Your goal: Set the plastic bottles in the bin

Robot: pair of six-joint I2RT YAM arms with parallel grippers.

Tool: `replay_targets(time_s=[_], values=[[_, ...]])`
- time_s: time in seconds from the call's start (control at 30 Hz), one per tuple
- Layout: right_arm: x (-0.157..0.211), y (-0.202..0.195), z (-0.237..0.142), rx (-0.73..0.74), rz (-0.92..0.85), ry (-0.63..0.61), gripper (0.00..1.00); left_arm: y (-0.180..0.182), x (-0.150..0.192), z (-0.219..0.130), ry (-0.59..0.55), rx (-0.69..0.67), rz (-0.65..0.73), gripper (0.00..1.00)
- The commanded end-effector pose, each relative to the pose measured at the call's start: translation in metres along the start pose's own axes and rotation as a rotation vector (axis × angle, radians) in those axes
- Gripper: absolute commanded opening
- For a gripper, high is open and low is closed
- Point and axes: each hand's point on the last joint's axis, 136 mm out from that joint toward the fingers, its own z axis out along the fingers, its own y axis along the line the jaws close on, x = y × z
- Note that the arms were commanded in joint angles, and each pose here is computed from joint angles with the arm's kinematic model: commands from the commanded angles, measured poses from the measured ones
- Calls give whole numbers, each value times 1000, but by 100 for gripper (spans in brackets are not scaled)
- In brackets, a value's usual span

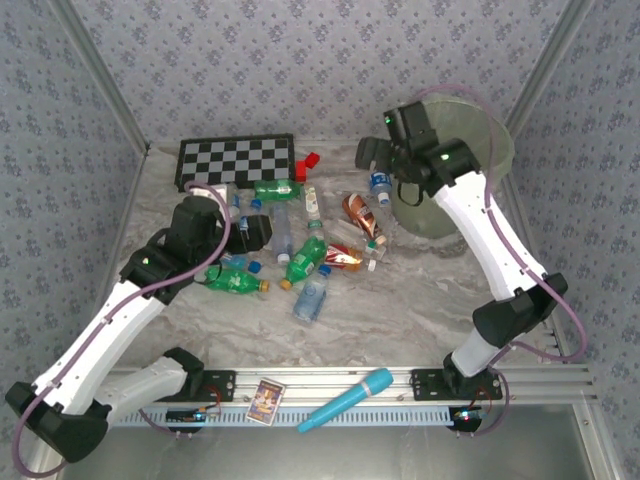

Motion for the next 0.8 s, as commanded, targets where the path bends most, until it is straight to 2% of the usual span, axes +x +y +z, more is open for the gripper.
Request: replay_targets(time_s=[0.0,0.3,0.57,0.77], values=[[33,-5,0,66,-20,63,100,10,14,-7,12,-15,2,100],[139,30,24,98,-75,269,100,18,46,-8,58,20,-31,100],[245,65,47,115,-219,485,100,32,53,-23,48,-20,7,100],[292,88,59,71,-229,580,100,36,61,-28,66,-20,-6,100]])
